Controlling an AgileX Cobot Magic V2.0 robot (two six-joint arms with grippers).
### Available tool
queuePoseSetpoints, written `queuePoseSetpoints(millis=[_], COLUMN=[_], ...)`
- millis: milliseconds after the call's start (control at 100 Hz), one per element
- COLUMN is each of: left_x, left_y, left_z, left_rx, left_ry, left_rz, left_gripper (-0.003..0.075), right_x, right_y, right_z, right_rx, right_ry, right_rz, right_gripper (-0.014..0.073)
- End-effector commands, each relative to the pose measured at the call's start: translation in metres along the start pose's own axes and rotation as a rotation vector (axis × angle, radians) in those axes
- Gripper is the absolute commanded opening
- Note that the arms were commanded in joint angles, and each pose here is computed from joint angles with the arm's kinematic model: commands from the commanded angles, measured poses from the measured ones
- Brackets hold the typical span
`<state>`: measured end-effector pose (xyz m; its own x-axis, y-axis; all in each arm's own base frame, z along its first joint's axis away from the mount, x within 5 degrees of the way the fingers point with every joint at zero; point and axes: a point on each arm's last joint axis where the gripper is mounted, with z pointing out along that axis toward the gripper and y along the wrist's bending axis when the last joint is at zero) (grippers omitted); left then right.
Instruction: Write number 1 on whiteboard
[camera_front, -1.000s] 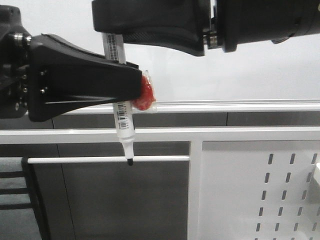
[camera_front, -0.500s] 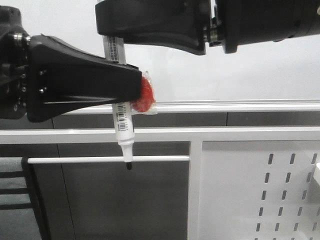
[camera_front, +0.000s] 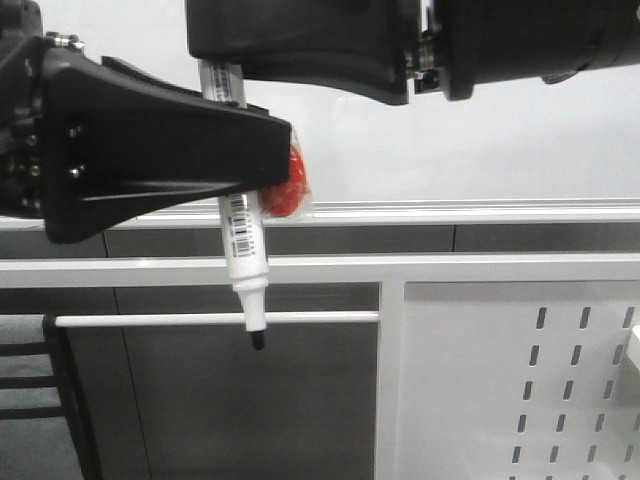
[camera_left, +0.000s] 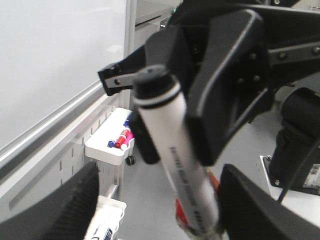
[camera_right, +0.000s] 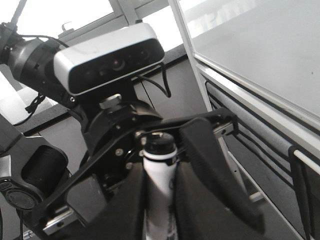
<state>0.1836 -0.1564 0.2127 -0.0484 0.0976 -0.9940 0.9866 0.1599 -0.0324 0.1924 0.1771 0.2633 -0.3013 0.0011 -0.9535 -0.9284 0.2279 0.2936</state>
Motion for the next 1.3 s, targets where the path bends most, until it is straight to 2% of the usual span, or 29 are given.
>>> queuePoseSetpoints(millis=[0, 510, 1050, 1290], left_x=[-0.026, -0.025, -0.024, -0.024], left_y=[-0.002, -0.006, -0.007, 0.004], left_z=[-0.002, -0.002, -0.002, -0.012], left_rx=[0.032, 0.075, 0.090, 0.029], left_ry=[-0.193, -0.189, -0.177, -0.179], left_rz=[0.016, 0.016, 0.023, 0.024], left_gripper=[0.0501, 0.0503, 0.0502, 0.0501], right_x=[-0.020, -0.019, -0.015, -0.017], right_y=[0.012, 0.008, -0.010, -0.021], right_z=[-0.002, -0.001, -0.004, -0.013], right_rx=[-0.080, -0.040, 0.140, 0.202], right_ry=[-0.102, -0.083, -0.034, -0.043], right_rz=[-0.021, -0.020, -0.038, -0.048], right_gripper=[-0.0029, -0.0029, -0.0029, -0.0029])
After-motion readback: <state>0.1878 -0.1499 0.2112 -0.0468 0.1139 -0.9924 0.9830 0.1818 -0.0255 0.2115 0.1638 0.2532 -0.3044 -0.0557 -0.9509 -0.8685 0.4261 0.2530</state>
